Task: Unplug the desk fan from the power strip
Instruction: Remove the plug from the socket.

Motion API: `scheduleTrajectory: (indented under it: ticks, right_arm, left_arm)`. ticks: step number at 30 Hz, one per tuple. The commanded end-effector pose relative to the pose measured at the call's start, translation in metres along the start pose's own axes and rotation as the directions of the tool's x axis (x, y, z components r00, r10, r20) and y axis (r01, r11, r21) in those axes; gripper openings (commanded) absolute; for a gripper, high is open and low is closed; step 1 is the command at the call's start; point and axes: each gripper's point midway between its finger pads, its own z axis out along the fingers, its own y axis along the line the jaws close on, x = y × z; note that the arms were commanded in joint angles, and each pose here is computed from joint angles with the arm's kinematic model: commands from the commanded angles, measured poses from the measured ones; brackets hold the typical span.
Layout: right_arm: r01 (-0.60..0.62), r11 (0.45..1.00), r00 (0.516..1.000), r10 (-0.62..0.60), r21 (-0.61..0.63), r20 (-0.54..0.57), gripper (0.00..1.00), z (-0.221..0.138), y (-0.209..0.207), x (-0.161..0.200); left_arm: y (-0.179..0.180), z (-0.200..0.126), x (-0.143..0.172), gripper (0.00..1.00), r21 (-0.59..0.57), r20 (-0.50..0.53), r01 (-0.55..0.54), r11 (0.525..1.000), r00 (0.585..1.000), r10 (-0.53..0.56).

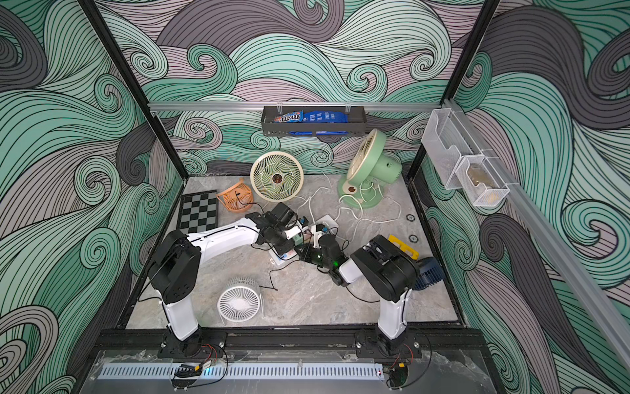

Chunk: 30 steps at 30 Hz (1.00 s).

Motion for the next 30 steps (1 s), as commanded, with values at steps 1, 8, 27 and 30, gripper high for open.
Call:
scheduleTrajectory:
  ticks: [1, 8, 27, 30]
  right_arm:
    - [-0.033, 0.995, 0.999, 0.037, 0.093, -0.039, 0.0, 0.003, -0.027, 0.013]
    - [-0.037, 0.994, 0.998, 0.041, 0.099, -0.04, 0.0, 0.004, -0.029, 0.014]
    - [-0.043, 0.993, 0.998, 0.048, 0.108, -0.049, 0.0, 0.006, -0.033, 0.017]
    - [-0.043, 0.993, 0.997, 0.049, 0.109, -0.051, 0.0, 0.006, -0.033, 0.017]
  left_arm:
    - [-0.005, -0.005, 0.011, 0.0, 0.078, -0.04, 0.044, 0.996, 0.998, -0.041]
    - [-0.003, -0.006, 0.009, 0.0, -0.053, -0.038, -0.094, 0.994, 0.995, 0.092]
    - [0.005, -0.009, 0.011, 0.0, 0.01, -0.038, 0.015, 1.0, 0.999, -0.015]
    - [0.007, -0.005, 0.018, 0.0, 0.099, -0.075, 0.103, 0.99, 0.993, -0.096]
